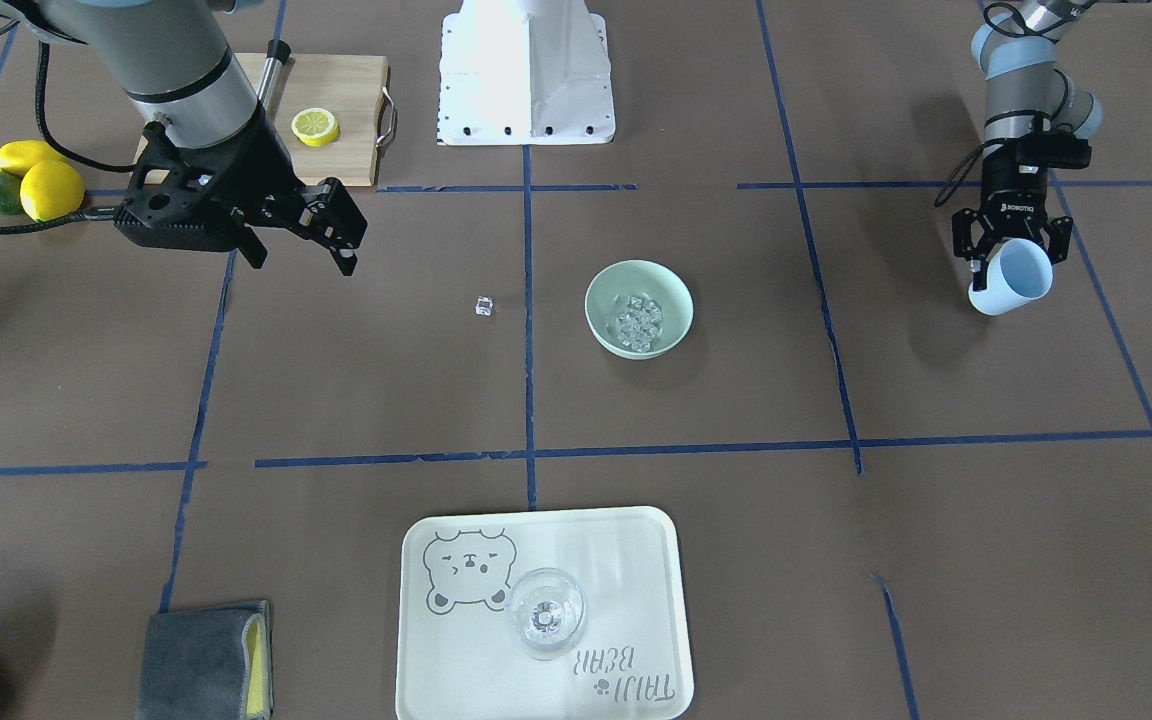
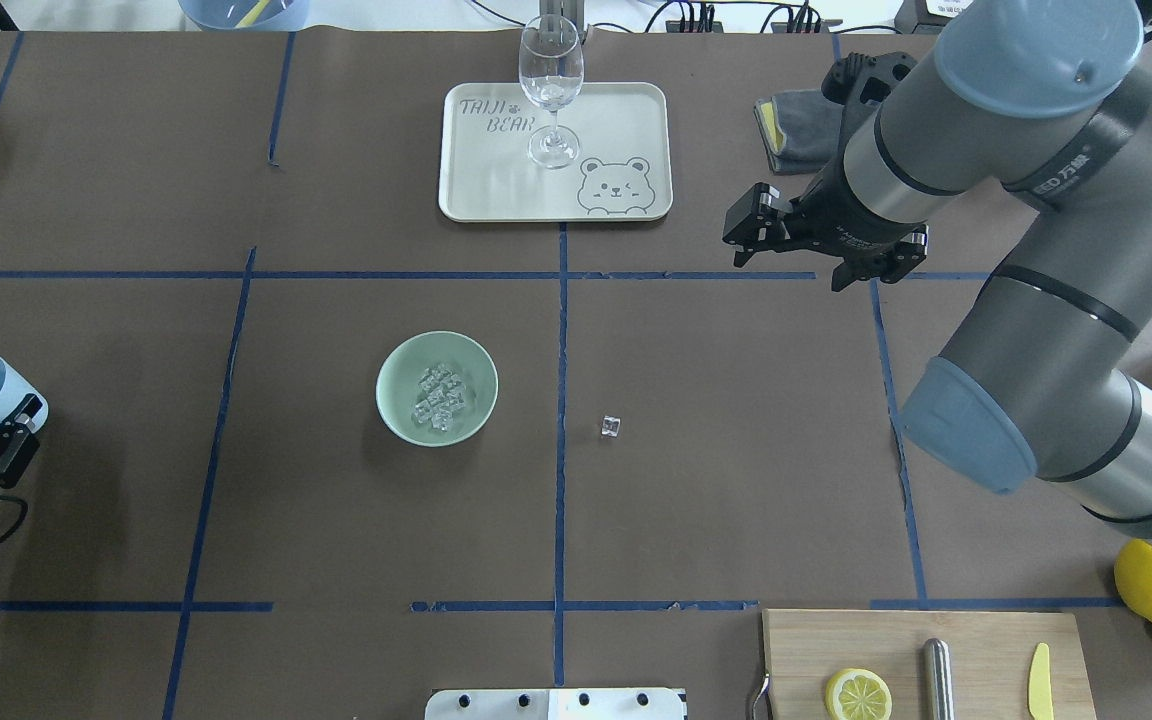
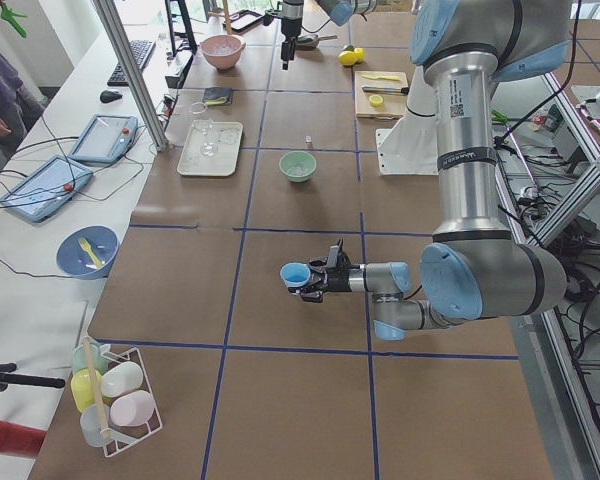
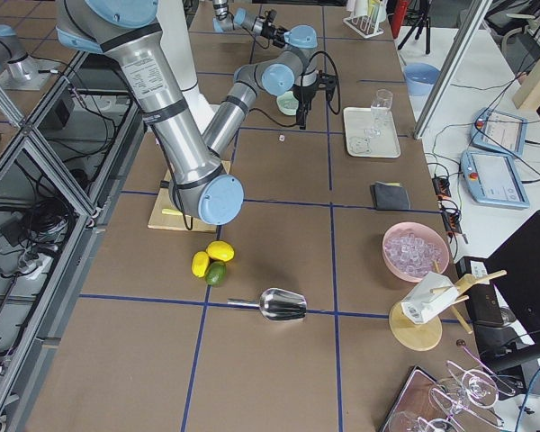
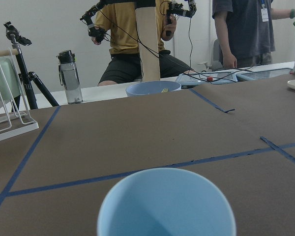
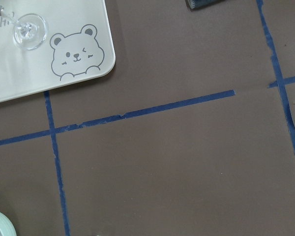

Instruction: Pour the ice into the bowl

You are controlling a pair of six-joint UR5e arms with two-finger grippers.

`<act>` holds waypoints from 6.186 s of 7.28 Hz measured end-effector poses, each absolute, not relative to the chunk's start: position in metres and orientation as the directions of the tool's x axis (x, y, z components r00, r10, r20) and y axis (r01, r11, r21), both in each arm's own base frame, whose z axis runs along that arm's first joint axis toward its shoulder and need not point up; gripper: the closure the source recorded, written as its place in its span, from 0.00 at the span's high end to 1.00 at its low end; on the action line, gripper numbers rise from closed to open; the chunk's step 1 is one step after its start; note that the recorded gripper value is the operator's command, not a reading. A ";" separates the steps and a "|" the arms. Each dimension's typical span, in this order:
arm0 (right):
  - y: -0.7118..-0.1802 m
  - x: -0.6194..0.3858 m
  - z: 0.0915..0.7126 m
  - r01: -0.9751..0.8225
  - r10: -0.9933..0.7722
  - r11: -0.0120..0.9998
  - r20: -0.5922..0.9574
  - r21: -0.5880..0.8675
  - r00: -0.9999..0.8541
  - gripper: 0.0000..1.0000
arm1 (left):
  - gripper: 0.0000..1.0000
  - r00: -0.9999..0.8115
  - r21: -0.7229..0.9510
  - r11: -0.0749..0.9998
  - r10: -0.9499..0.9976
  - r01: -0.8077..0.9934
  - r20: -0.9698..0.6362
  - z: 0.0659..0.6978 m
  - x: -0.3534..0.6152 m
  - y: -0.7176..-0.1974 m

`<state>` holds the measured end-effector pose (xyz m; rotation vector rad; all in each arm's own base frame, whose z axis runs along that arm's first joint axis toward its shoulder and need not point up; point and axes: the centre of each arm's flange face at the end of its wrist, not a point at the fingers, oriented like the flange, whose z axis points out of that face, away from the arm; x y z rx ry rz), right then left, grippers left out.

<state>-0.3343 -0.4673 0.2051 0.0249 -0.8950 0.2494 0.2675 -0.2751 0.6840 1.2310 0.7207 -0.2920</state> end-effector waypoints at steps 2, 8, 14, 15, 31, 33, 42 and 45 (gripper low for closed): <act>-0.467 -0.334 0.205 -0.226 0.204 0.971 0.775 -0.081 0.598 1.00 | 0.73 0.744 0.749 0.340 0.177 0.569 -0.645 0.684 0.269 -0.275; -0.467 -0.334 0.204 -0.226 0.203 0.971 0.775 -0.081 0.598 1.00 | 1.00 0.735 0.744 0.379 0.204 0.550 -0.647 0.687 0.268 -0.274; -0.466 -0.335 0.204 -0.225 0.204 0.971 0.775 -0.082 0.598 1.00 | 1.00 0.715 0.731 0.473 0.259 0.492 -0.649 0.697 0.248 -0.267; -0.466 -0.335 0.204 -0.225 0.204 0.971 0.775 -0.082 0.598 1.00 | 1.00 0.707 0.726 0.477 0.264 0.496 -0.656 0.691 0.245 -0.266; -0.447 -0.582 0.160 -0.170 0.170 0.982 0.772 -0.081 0.613 1.00 | 1.00 0.560 0.494 0.857 0.339 0.147 -0.756 0.567 0.167 -0.237; -0.443 -0.615 0.154 -0.151 0.158 0.985 0.781 -0.083 0.604 1.00 | 1.00 0.571 0.432 0.897 0.306 0.096 -0.762 0.539 0.175 -0.250; -0.417 -0.668 0.145 -0.060 0.014 0.998 0.791 0.029 0.612 0.00 | 1.00 0.596 0.492 0.871 0.398 -0.004 -0.698 0.533 0.107 -0.290; -0.435 -0.618 0.112 -0.084 0.018 0.996 0.826 0.035 0.563 0.00 | 1.00 0.715 0.558 0.822 0.457 -0.112 -0.530 0.533 0.063 -0.358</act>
